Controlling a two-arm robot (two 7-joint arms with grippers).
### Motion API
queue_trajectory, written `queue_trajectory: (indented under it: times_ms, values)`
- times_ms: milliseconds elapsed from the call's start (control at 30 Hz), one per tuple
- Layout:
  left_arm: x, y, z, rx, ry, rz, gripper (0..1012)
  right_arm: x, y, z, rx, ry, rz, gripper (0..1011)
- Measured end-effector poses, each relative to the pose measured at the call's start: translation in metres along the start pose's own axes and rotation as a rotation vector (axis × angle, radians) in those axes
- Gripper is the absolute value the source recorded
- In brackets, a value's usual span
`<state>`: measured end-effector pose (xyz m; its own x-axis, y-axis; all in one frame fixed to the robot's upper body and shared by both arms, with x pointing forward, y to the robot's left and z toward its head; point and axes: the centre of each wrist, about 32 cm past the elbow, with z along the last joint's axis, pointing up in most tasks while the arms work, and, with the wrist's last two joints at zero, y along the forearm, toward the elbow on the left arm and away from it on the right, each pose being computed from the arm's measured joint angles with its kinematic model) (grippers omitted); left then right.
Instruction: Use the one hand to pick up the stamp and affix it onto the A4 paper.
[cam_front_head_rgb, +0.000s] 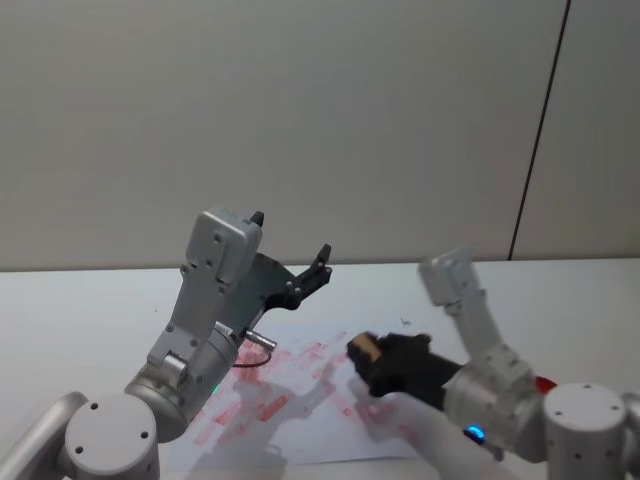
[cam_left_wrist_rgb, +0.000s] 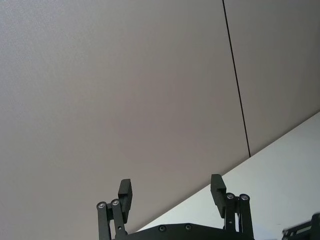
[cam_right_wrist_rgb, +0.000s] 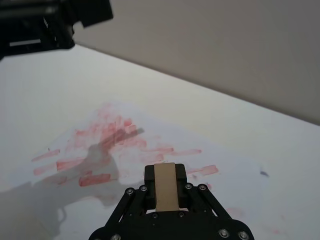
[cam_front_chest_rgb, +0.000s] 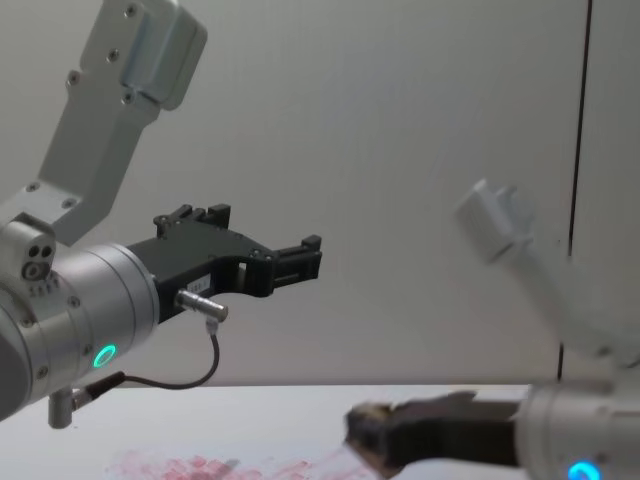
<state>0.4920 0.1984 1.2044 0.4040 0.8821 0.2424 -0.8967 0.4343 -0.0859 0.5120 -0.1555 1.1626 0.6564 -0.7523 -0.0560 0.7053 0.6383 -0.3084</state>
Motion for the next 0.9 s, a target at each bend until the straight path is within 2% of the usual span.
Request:
queue_trajectory:
  times_ms: [333,600,900]
  values:
    - [0.0,0.0,0.0,0.0,0.0,0.0,1001,-0.008,0.032,-0.012,-0.118,-0.027,0.079,218]
    - [0.0,0.0,0.0,0.0,0.0,0.0,1002,-0.009,0.043,-0.014,-0.151,-0.048,0.102,218]
    - [0.0,0.0,0.0,0.0,0.0,0.0,1001,-0.009,0.046,-0.015,-0.147,-0.063,0.106,217]
